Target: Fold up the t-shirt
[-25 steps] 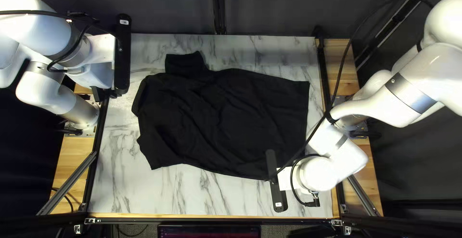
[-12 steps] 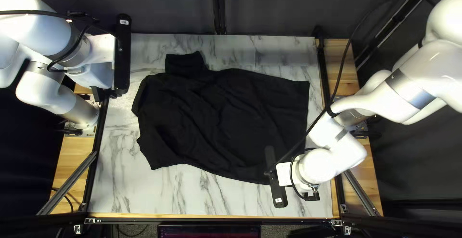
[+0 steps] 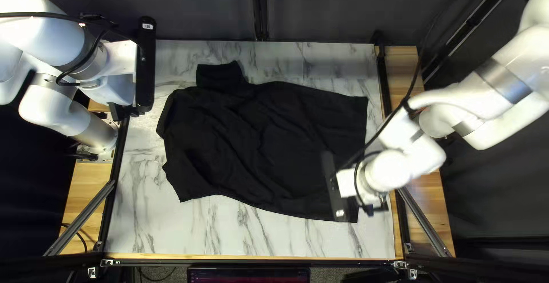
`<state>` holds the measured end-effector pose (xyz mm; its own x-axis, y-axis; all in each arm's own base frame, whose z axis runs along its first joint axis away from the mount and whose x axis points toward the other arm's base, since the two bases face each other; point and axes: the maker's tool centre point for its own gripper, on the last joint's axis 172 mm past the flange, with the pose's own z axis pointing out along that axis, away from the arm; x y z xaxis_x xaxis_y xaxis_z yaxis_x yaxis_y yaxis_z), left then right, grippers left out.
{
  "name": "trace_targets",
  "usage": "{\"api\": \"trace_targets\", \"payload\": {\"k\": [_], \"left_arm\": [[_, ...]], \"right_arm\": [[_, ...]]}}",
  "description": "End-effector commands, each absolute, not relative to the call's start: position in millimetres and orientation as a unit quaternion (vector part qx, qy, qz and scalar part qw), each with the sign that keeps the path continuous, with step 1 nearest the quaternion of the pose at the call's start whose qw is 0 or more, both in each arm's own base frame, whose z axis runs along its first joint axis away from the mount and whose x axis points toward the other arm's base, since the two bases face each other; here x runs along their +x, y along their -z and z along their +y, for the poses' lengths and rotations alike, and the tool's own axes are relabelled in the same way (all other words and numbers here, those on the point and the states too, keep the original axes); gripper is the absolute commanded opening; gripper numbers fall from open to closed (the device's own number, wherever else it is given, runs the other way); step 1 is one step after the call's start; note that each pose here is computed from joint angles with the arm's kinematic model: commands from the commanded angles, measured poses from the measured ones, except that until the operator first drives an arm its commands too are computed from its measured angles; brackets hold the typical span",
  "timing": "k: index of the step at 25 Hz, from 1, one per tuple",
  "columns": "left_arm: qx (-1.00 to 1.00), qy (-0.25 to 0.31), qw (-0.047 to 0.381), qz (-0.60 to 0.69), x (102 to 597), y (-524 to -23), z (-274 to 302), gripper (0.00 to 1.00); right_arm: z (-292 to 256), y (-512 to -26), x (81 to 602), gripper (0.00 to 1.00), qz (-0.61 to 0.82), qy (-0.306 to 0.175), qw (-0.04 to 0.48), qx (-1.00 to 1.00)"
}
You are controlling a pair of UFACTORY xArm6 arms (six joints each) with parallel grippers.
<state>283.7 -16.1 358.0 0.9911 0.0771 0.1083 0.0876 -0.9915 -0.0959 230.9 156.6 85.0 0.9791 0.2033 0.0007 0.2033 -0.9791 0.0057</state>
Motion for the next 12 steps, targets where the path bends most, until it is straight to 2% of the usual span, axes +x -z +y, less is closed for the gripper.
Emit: {"api": "trace_targets", "payload": {"k": [1, 7, 12], "left_arm": [[-0.997, 0.052, 0.050, -0.041, 284, -358, -16, 1.00], [-0.997, 0.052, 0.050, -0.041, 284, -358, -16, 1.00], [-0.997, 0.052, 0.050, -0.041, 284, -358, -16, 1.00]], "right_arm": [[92, -79, 223, 1.00, 0.094, 0.003, 0.014, 0.995], [-3, -82, 208, 1.00, 0.031, 0.005, 0.019, 0.999], [-7, -82, 206, 1.00, 0.024, 0.009, 0.019, 0.999]]}}
